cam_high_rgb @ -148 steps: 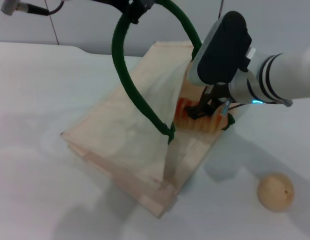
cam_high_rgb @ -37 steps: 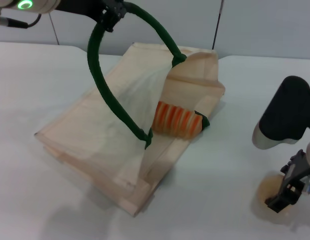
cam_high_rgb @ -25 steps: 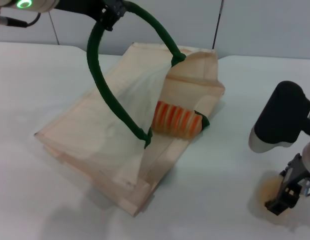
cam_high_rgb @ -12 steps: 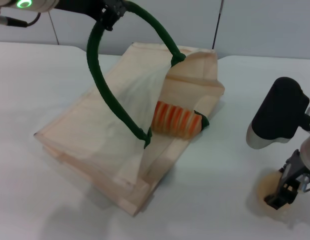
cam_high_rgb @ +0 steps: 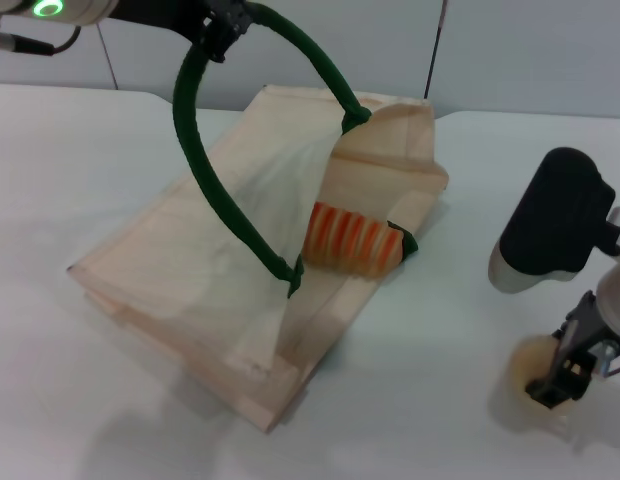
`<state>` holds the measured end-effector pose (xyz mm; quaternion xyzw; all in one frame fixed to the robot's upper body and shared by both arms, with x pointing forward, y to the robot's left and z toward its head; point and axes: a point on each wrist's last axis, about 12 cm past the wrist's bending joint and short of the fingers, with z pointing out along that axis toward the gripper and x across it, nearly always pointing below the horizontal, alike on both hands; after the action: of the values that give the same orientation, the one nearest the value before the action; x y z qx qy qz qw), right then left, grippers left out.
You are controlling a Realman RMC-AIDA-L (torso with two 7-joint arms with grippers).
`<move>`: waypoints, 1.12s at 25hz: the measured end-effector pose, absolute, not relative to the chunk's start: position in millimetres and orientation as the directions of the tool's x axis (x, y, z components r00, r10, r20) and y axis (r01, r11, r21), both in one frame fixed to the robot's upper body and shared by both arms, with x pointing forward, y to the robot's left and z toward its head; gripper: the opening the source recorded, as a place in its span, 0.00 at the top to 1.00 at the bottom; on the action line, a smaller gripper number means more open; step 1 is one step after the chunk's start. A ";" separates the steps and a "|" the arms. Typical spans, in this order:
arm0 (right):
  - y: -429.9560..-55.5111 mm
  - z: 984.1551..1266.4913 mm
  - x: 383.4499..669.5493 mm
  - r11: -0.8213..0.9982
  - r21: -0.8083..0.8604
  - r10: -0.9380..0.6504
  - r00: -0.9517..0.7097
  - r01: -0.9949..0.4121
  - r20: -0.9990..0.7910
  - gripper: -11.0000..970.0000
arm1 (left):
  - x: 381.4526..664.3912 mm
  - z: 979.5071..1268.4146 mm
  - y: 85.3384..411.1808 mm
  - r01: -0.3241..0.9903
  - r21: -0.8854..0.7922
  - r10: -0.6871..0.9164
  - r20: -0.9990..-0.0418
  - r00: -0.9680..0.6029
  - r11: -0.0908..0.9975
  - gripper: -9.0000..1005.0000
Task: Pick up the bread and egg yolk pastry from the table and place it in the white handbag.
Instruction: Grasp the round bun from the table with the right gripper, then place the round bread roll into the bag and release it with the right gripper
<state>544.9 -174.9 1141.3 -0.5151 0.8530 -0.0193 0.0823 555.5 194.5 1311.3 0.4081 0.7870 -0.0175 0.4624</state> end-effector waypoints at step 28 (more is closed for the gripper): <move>-76.3 1165.4 579.8 0.290 -0.184 -0.794 -0.129 -0.939 -0.594 0.36 | 554.3 1320.5 181.5 0.680 0.358 0.622 -0.761 -0.185 0.640 0.86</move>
<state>579.8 -76.3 1165.4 -0.5838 0.7421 0.1181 0.3074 554.3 181.5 1320.5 0.4232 0.7691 -0.0301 0.4780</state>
